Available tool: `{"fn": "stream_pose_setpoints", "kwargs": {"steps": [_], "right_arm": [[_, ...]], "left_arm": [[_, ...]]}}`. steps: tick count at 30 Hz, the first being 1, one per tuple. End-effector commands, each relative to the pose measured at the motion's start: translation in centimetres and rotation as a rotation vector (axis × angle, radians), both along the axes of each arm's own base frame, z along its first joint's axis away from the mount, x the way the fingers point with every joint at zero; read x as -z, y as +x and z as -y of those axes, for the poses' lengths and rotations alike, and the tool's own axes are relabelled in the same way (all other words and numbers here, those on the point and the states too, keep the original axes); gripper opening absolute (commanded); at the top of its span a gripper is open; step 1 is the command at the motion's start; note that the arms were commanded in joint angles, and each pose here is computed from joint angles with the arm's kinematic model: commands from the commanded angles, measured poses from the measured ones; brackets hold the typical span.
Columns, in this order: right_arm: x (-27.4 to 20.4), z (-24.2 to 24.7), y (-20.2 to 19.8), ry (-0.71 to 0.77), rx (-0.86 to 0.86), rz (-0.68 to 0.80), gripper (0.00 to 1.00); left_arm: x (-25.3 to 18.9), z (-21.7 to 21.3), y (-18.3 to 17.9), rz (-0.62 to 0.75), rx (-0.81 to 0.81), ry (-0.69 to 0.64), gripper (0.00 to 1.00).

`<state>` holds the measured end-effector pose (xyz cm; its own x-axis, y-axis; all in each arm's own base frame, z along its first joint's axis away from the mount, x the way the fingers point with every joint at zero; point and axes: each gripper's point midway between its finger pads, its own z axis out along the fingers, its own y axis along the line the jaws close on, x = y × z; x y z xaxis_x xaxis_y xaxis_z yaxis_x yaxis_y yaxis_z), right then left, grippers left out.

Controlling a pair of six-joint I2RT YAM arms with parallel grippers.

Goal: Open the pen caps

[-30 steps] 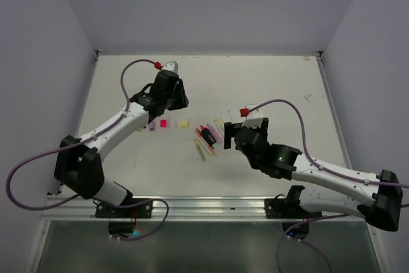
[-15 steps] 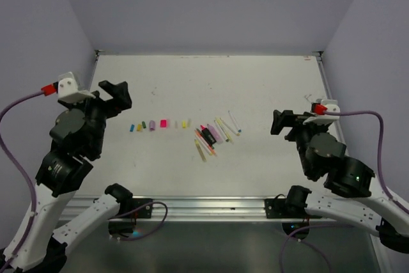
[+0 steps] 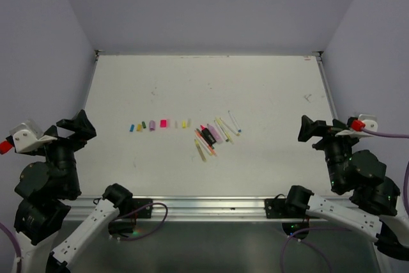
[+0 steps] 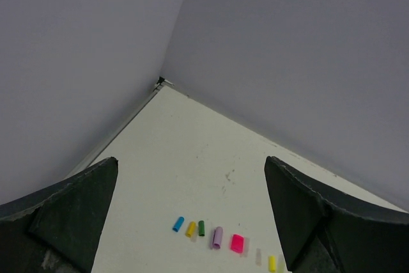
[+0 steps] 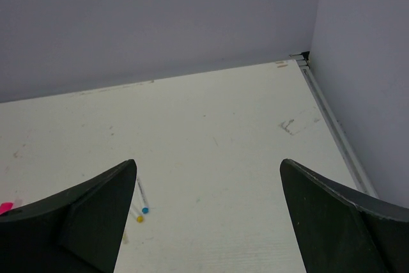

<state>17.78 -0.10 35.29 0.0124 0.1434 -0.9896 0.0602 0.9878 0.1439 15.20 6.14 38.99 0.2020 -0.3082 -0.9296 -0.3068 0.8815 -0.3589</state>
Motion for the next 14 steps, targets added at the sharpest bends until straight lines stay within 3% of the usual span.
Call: {"fn": "stream_pose_setpoints", "kwargs": {"steps": [1, 14], "right_arm": [[0.20, 1.04, -0.48, -0.018, 0.003, 0.006, 0.98], [0.71, 0.38, -0.37, -0.036, -0.024, -0.003, 0.99]], "left_arm": [[0.82, -1.23, -0.59, -0.021, -0.064, 0.010, 1.00], [1.66, -1.59, -0.79, -0.045, -0.086, 0.010, 1.00]]}}
